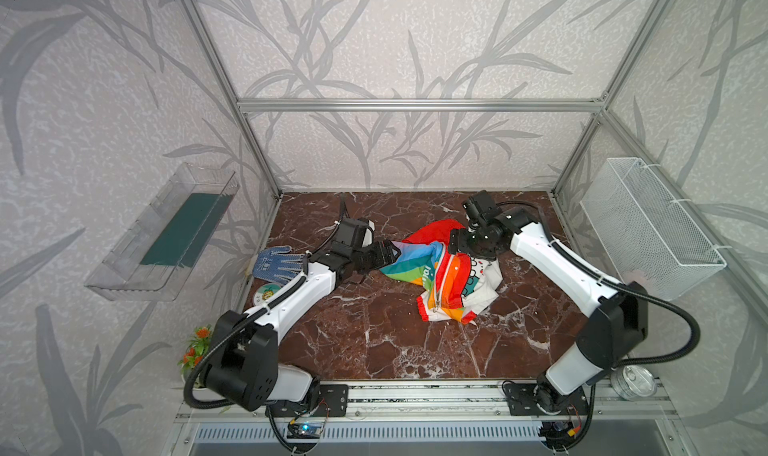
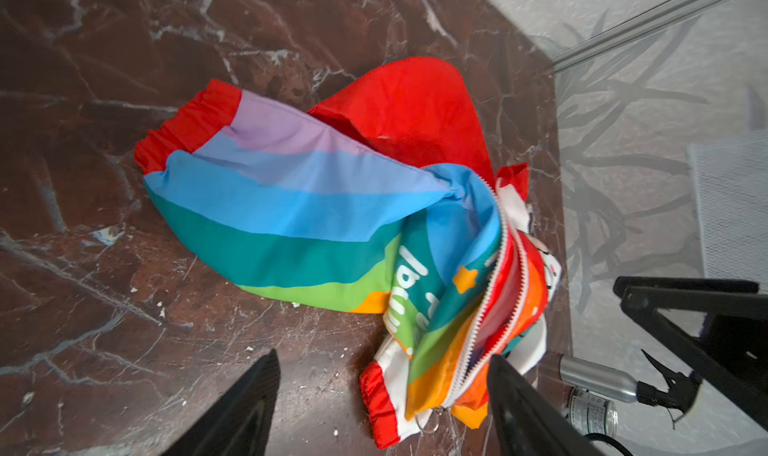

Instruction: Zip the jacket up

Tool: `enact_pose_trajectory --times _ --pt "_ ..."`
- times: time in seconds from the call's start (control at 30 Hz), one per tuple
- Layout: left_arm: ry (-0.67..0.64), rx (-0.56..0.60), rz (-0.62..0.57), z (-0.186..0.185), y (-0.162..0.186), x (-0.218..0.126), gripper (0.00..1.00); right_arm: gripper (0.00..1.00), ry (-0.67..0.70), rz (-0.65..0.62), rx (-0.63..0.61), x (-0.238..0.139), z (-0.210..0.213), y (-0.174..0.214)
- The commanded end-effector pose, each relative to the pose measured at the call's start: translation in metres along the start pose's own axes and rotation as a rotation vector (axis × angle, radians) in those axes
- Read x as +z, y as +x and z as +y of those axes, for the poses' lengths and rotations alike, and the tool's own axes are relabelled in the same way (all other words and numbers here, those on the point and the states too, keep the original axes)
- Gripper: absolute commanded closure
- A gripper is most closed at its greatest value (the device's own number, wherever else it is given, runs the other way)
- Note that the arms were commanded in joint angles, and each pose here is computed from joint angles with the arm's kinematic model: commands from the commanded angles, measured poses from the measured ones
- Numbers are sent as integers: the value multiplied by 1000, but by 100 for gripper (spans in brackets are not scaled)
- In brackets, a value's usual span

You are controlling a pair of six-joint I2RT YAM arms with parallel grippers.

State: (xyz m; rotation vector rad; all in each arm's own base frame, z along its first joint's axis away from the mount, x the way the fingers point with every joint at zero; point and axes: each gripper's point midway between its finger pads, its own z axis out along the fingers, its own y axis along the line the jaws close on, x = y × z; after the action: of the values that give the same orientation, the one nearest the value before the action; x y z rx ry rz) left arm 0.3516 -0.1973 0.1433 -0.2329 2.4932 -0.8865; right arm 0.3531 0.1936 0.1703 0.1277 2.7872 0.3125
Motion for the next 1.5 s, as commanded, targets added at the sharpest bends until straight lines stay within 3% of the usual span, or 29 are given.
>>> enact_pose_trajectory --times 0.0,0.13,0.23,0.37,0.53,0.63,0.8,0.9,1.0,1.13,1.3,1.47 --pt "-18 -15 22 5 -12 20 20 13 38 135 -90 25 -13 12" --pt "-32 -24 79 11 -17 50 21 13 37 155 -36 60 -21 4" --pt "-23 -57 148 16 -12 72 22 12 -40 140 75 81 -29 2" --pt "-2 -63 127 13 -22 83 23 11 -124 141 241 100 -44 16" --pt "-13 -23 90 8 -51 69 23 11 -160 115 439 111 -54 59" --pt "-22 -24 59 13 -64 52 23 11 -243 61 632 111 -46 83" --pt "-49 -51 11 31 -77 11 23 11 -335 -71 882 116 -12 104" --pt "-72 -88 3 42 -74 -12 23 11 -437 -69 931 125 25 94" --pt "-74 -132 20 48 -57 -24 23 10 -467 -56 941 124 45 89" --pt "-76 -201 36 56 -29 -32 24 6 -242 -108 870 94 5 105" --pt "-37 -289 3 56 5 -42 26 5 -31 -207 560 35 -35 102" --pt "4 -343 50 44 48 -38 26 5 -55 -157 233 13 -14 97"
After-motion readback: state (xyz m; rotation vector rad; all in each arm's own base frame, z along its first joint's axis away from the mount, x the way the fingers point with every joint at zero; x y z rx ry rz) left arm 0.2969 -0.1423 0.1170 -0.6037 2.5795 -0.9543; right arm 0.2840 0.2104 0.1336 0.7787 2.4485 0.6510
